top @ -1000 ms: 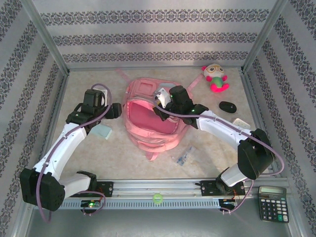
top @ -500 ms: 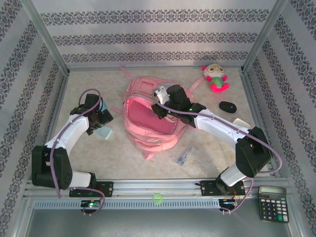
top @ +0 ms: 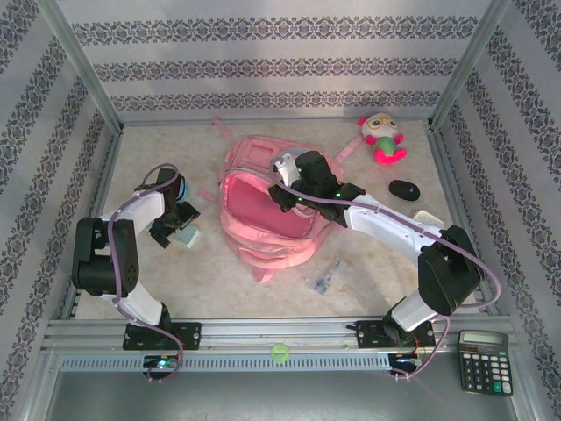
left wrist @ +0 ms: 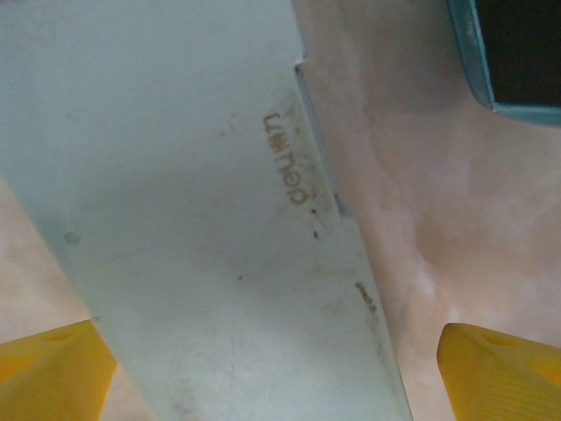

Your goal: Pack books, pencil case, and school supplies into a backpack

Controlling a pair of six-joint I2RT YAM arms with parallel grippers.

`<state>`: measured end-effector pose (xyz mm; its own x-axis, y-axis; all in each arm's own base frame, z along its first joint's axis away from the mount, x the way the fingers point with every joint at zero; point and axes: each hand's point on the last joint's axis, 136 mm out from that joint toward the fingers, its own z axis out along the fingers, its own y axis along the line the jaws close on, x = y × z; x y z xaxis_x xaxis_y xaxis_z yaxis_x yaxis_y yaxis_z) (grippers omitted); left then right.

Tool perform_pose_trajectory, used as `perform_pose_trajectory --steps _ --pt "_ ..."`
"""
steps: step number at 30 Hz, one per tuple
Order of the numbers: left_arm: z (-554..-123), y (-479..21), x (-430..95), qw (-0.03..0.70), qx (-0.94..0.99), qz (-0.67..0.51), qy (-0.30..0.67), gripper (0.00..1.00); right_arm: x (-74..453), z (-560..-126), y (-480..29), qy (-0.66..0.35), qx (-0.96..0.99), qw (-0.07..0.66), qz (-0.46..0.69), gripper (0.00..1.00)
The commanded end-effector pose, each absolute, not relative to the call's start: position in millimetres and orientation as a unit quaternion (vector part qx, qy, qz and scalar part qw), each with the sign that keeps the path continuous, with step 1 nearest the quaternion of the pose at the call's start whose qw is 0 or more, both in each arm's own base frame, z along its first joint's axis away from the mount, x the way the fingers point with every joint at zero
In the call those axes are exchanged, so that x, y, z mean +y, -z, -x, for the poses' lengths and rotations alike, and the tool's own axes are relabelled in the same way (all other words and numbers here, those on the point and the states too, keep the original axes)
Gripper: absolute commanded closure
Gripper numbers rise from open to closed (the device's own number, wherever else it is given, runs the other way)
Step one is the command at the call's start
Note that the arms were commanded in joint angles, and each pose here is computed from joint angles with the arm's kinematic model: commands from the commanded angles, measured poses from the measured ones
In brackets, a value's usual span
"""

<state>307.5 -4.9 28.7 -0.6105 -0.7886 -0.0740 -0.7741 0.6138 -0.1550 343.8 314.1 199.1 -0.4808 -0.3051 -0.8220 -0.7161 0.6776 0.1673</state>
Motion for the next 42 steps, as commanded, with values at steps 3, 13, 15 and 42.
perform_pose_trajectory --steps 3,13,15,42 --pt "-312 -21 -2 0.054 0.883 0.462 0.055 0.11 318 -342 -221 -0.267 0.809 0.43 0.297 0.95" --pt "-293 -23 3 0.046 0.884 0.464 0.032 0.4 317 -342 -225 -0.263 0.806 0.436 0.301 0.94" --pt "-287 -31 4 0.054 0.885 0.461 0.031 0.46 318 -342 -226 -0.264 0.806 0.436 0.3 0.94" --pt "-254 -222 -127 0.36 0.846 -0.282 0.275 0.79 291 -336 -250 -0.345 0.837 0.32 0.279 1.0"
